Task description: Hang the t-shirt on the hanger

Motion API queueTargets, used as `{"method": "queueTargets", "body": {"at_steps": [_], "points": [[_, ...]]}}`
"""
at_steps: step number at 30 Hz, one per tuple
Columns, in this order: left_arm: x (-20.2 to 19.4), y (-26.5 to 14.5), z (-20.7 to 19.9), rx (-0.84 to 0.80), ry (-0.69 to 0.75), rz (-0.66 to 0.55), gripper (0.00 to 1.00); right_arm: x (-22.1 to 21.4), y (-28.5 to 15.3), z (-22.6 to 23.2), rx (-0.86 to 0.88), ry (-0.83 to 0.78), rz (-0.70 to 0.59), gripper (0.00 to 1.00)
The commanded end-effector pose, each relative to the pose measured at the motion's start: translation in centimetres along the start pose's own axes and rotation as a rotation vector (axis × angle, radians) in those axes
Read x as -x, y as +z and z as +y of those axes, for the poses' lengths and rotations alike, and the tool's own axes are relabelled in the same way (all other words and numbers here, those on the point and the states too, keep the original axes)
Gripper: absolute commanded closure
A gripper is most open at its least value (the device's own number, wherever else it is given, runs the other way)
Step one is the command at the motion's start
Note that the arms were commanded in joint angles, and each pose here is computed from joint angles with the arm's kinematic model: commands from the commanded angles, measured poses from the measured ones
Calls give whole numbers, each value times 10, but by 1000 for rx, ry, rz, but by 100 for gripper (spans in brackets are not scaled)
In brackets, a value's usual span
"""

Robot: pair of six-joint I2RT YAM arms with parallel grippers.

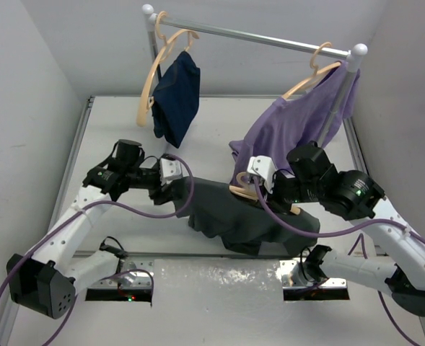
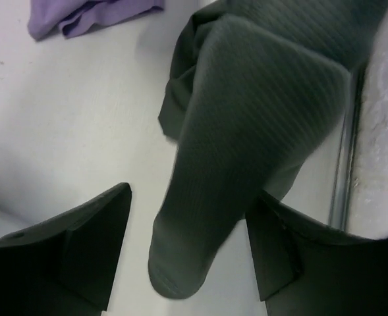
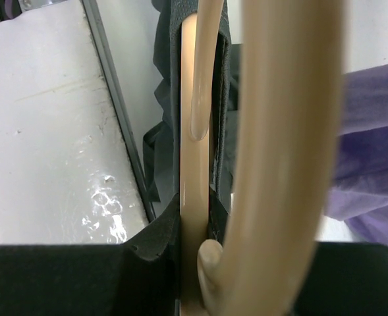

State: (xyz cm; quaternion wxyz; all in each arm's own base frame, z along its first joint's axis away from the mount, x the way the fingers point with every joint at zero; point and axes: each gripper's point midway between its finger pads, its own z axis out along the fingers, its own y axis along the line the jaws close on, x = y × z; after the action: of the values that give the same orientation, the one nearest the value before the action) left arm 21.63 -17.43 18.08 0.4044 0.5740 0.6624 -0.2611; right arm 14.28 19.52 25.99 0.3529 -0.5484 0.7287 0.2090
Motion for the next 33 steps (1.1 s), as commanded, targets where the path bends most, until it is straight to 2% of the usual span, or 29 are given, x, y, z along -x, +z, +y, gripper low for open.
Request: {"method": "queueTargets", "body": {"at_steps": [1, 2, 3, 5, 6, 10, 19, 25, 29, 31, 32, 33], "points": [[28, 10, 12, 9, 10, -115, 55, 28, -8, -1, 4, -40, -103, 100], [29, 11, 9, -8, 5, -120, 72, 27, -8, -1, 3, -40, -102, 100], [27, 11, 9, -13, -2, -111, 100, 26, -8, -1, 0, -40, -97, 100], [12, 7, 2, -24, -25, -47, 100, 19, -10, -4, -21, -43, -70, 100], [0, 5, 2, -27, 26, -14, 100, 16, -12, -6, -35, -50, -59, 100], [-46, -8, -9, -35, -32, 117, 100, 3, -21, -12, -102, -52, -40, 100], [-61, -17, -3, -16, -80, 131, 100, -20, -26, -5, -92, -27, 45, 100], [-57, -19, -3, -43, -31, 116, 100, -15, -26, -2, -82, -8, 11, 100], [-88, -17, -7, -36, -8, 207, 100, -10, -32, -3, -99, -17, -15, 100], [-85, -18, -10, -38, -1, 193, 100, -11, -30, -3, -93, -14, -3, 100], [-72, -19, -8, -27, -24, 152, 89, -12, -28, -3, -87, -12, 8, 100], [-58, -21, -1, 1, -18, 116, 73, -14, -25, -3, -80, -8, 17, 100]]}}
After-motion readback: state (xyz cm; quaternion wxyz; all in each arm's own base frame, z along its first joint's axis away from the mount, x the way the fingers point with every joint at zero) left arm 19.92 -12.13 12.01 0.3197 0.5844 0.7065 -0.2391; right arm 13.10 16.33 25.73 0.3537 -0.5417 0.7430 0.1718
